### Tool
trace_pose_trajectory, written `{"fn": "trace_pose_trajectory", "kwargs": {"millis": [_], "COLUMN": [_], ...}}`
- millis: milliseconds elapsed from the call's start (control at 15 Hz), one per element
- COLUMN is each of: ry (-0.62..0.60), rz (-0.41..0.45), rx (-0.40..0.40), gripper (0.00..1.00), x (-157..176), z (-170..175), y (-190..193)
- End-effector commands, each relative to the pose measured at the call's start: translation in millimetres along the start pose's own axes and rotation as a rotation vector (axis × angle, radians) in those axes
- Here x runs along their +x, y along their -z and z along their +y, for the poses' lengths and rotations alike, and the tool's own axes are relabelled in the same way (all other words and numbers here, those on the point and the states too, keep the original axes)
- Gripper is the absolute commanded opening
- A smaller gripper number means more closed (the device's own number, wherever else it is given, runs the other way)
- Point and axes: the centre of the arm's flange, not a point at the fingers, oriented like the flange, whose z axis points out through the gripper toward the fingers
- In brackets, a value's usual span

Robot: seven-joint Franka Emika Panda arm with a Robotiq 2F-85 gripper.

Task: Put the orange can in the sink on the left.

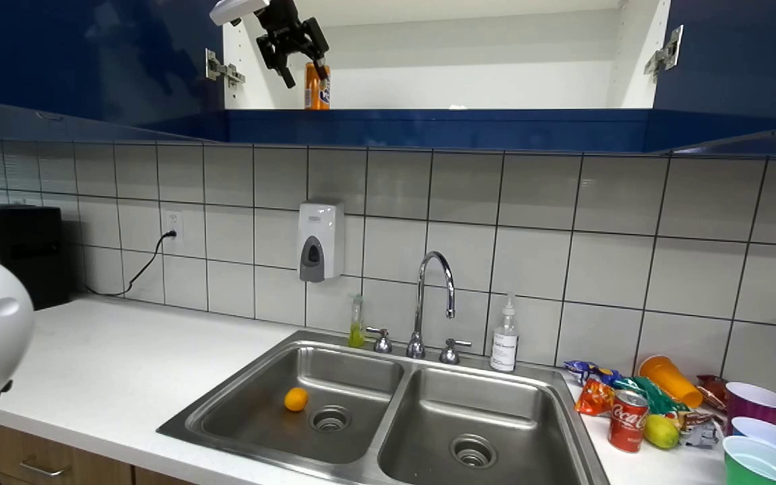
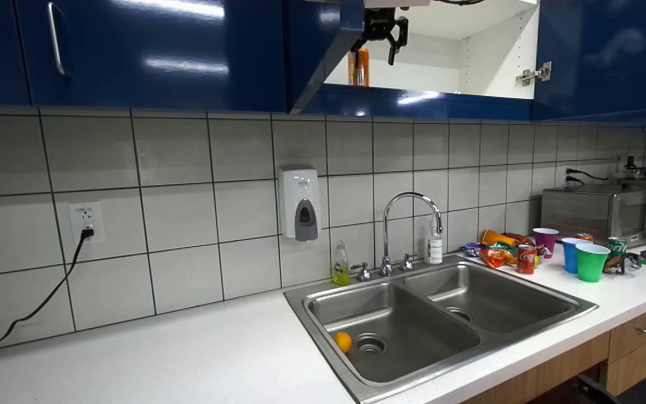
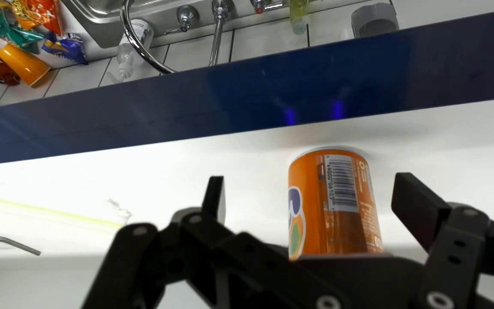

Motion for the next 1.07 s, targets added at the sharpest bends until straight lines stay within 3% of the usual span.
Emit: {"fn": "trace_pose_trajectory", "kwargs": {"millis": [0, 1000], "ry": [-0.001, 0.000], "rz": [0.033, 0.049], "rx": [-0.007, -0.008], "gripper": [1.00, 1.00], "x": [16.8, 35.6], "z": [-10.4, -20.8], "y": [0.2, -17.7]}}
